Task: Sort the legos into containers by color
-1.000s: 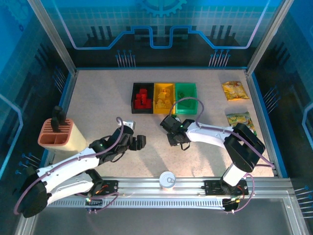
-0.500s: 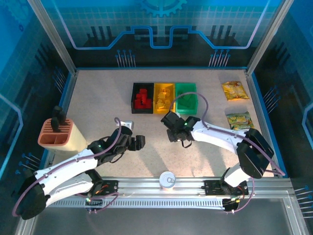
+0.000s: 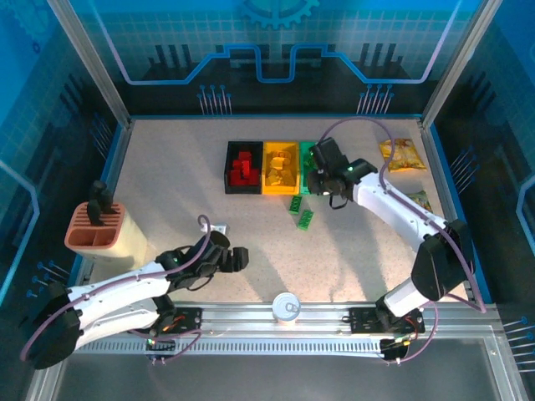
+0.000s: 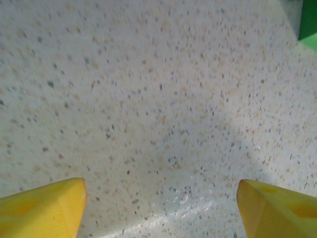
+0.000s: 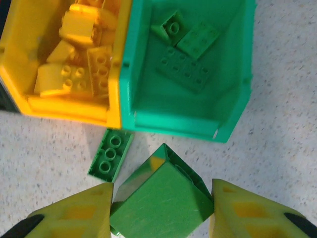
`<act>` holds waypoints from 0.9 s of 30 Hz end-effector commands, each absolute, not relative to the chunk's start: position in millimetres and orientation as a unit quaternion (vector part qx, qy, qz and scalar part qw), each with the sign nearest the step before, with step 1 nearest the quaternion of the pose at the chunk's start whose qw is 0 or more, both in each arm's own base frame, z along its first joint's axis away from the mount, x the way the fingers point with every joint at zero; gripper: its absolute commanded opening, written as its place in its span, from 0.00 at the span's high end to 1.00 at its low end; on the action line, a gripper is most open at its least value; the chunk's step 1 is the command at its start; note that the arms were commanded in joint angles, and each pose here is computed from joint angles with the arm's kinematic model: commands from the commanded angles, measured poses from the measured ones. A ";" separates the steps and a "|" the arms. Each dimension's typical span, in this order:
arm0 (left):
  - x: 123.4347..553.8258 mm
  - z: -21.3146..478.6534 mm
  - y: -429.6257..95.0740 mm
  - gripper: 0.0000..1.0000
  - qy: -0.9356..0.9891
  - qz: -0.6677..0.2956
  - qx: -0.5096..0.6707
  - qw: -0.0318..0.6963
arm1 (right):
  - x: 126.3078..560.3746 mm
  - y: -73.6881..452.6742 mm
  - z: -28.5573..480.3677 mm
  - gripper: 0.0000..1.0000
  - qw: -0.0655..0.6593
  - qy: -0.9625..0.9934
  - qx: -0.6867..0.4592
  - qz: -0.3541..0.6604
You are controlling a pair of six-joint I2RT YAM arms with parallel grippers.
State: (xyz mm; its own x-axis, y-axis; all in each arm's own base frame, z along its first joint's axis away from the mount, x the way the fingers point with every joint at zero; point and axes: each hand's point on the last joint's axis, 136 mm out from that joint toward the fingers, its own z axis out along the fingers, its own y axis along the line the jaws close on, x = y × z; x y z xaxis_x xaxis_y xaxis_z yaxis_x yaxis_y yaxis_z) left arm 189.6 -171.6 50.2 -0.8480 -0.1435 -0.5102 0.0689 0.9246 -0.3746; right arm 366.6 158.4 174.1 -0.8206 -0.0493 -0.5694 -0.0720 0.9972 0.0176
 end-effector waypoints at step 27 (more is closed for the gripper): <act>165.2 64.9 -208.7 0.20 0.918 -0.224 0.054 0.322 | 449.9 161.5 140.0 0.22 0.244 0.969 -0.019 0.030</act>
